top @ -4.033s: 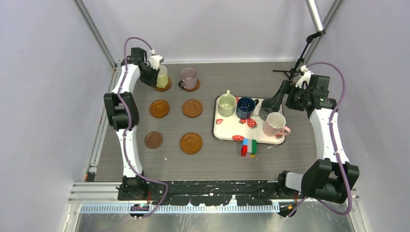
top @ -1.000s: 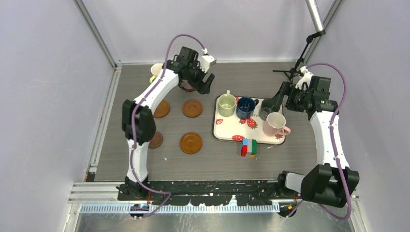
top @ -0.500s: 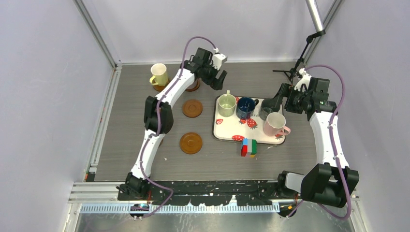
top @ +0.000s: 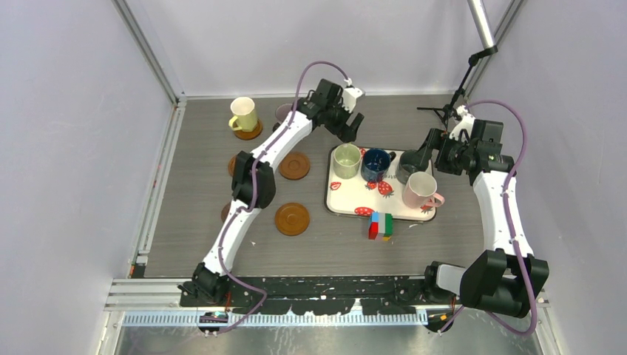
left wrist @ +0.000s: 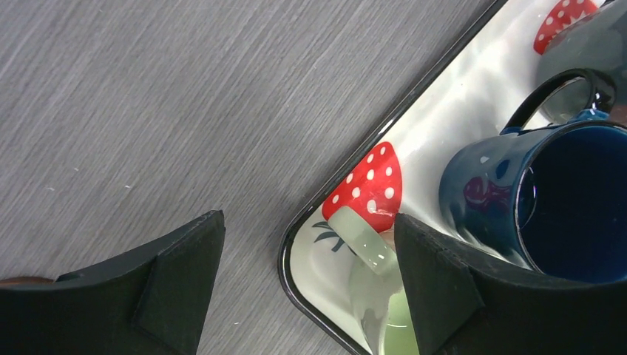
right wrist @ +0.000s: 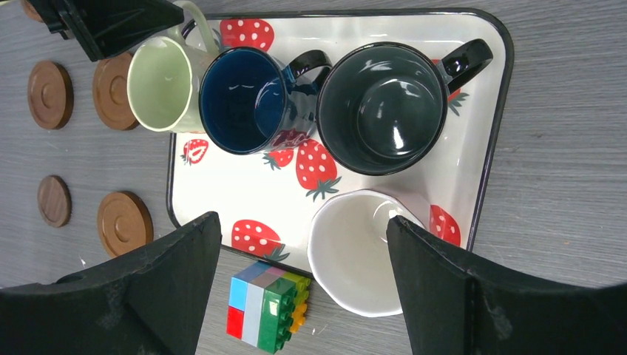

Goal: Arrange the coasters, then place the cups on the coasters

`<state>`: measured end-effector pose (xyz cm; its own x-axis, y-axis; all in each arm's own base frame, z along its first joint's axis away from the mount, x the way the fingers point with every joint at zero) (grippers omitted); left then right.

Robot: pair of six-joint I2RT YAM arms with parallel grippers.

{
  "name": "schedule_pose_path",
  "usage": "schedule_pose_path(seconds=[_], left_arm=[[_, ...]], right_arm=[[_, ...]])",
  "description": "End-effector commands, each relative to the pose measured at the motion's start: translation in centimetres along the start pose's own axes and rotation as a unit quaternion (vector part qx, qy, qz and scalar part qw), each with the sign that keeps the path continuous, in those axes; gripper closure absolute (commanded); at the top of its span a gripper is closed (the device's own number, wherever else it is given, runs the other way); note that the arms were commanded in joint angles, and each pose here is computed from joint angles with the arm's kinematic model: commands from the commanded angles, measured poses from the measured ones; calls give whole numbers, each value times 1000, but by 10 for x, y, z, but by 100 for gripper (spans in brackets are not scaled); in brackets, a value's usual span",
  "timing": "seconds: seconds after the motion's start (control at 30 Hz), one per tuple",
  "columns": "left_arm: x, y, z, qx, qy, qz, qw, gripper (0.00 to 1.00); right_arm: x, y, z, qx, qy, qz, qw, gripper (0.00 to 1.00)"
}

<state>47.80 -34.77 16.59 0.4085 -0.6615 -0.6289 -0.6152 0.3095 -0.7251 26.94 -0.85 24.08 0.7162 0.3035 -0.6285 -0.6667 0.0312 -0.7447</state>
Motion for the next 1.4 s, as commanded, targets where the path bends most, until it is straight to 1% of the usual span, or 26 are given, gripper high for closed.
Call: schedule_pose_path(seconds=[0.0, 0.27, 0.43, 0.47, 0.63, 0.73, 1.0, 1.27, 1.37], left_arm=[[2, -6, -5, 31, -10, -10, 999, 15], [-1, 8, -2, 36, -37, 18, 998, 24], [-17, 12, -7, 34, -39, 29, 998, 31], [-21, 12, -8, 30, -40, 31, 998, 33], [-36, 18, -15, 10, -36, 44, 998, 39], [-44, 23, -22, 4, -25, 55, 998, 40], [-66, 47, -38, 13, -4, 100, 995, 42], [-85, 78, -56, 14, 42, 150, 988, 44], [-99, 83, -62, 16, 55, 164, 985, 45]], right_arm=[[-3, -6, 1, -6, -4, -17, 1000, 14], [-3, -5, 1, -7, -4, -17, 1000, 14], [-4, -6, 1, -8, -3, -19, 1000, 14], [-4, -6, 1, -8, -3, -19, 1000, 14], [-4, -6, 1, -8, -3, -19, 1000, 14], [-5, -6, 2, -9, -3, -20, 1000, 14], [-7, -7, 2, -10, -1, -24, 1000, 14], [-8, -7, 3, -12, -4, -26, 1000, 14], [-8, -7, 3, -11, -3, -26, 1000, 14]])
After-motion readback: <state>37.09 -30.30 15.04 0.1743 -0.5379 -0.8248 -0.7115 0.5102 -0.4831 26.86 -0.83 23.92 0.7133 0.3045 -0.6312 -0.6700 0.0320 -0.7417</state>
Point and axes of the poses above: each gripper's point midway between its finger pads, its own x axis out along the fingers, its own z axis along the line the jaws close on, y = z × x, the point moved 7 cm from there along -x, back along the fingers, and after that the axes turned 14 degrees about -x, right-handed, at the moved point
